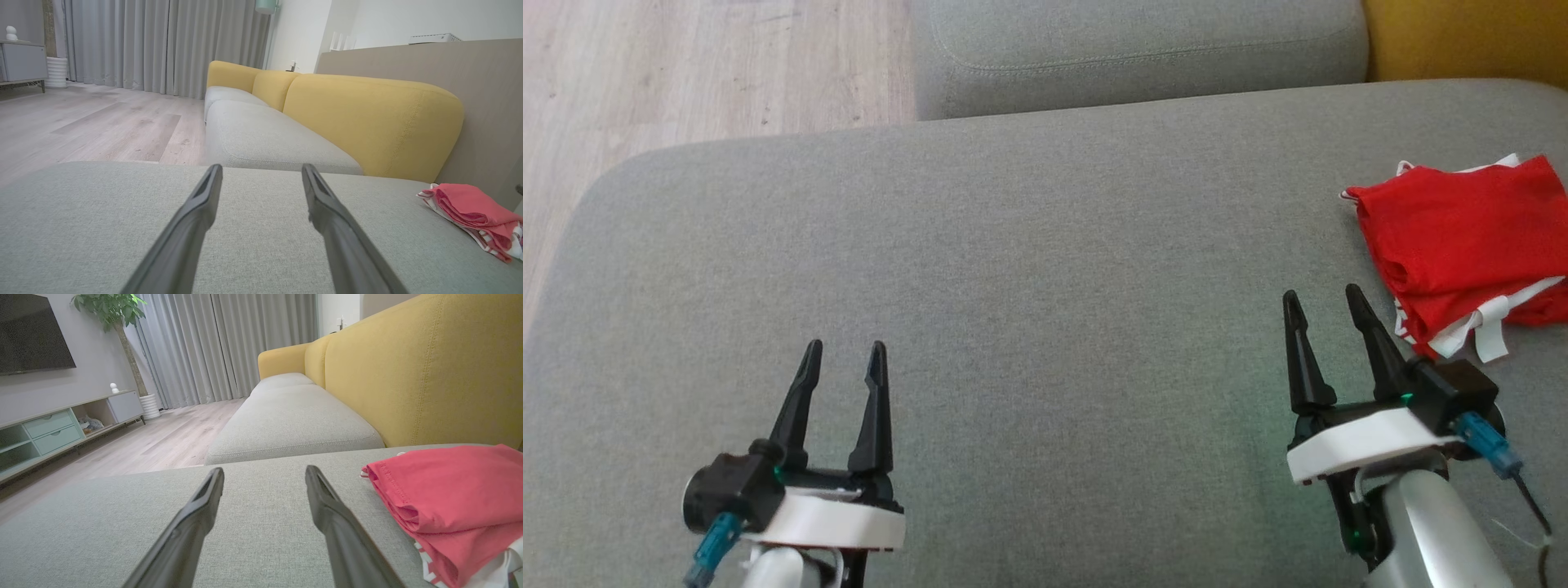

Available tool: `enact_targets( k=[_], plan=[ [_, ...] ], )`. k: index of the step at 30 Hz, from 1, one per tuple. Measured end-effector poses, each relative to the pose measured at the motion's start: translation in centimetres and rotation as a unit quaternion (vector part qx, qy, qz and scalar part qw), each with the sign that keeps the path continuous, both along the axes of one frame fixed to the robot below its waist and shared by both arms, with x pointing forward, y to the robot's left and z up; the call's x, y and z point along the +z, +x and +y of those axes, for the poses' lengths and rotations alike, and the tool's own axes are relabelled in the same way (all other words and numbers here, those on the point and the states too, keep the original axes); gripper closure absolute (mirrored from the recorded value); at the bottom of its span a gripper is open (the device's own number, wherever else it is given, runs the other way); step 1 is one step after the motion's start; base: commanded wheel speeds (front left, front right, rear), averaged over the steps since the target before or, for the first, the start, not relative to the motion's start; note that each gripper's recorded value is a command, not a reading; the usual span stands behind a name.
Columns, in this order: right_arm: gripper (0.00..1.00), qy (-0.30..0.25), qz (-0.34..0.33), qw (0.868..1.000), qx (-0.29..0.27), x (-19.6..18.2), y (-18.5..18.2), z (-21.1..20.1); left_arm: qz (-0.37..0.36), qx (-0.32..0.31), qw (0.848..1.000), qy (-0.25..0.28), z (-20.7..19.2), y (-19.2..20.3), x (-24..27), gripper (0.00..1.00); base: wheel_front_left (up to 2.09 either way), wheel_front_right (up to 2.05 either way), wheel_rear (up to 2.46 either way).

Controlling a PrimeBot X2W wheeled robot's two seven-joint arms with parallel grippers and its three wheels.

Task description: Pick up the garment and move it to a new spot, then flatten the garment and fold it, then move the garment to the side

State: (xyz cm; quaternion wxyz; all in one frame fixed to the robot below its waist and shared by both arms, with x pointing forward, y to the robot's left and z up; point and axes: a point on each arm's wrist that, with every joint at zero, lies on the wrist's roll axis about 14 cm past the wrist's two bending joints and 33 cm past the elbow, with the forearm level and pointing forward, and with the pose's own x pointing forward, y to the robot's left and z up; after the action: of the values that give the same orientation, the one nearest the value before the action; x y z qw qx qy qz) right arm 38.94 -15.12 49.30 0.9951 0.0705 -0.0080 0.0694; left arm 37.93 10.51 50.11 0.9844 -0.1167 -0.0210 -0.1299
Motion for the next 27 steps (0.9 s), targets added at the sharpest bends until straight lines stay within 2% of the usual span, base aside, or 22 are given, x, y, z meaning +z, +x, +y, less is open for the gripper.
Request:
enact_targets(
  k=[24,25,27],
  plan=[
    [0.00,0.001,-0.002,1.000,-0.003,0.2,-0.1,-0.2,0.013,0.027,0.999,-0.029,0.9,0.3,-0.3,0.00,0.00,0.00,0.00],
    [1.00,0.001,-0.002,1.000,-0.003,0.1,-0.1,-0.2,0.015,0.028,0.999,-0.033,1.0,0.3,-0.4,1.00,0.00,0.00,0.00],
    [1.00,0.001,0.012,1.000,-0.004,-0.7,-0.4,-0.3,0.027,0.029,0.999,-0.030,1.0,0.2,-1.2,1.00,0.00,0.00,0.00]
  ],
)
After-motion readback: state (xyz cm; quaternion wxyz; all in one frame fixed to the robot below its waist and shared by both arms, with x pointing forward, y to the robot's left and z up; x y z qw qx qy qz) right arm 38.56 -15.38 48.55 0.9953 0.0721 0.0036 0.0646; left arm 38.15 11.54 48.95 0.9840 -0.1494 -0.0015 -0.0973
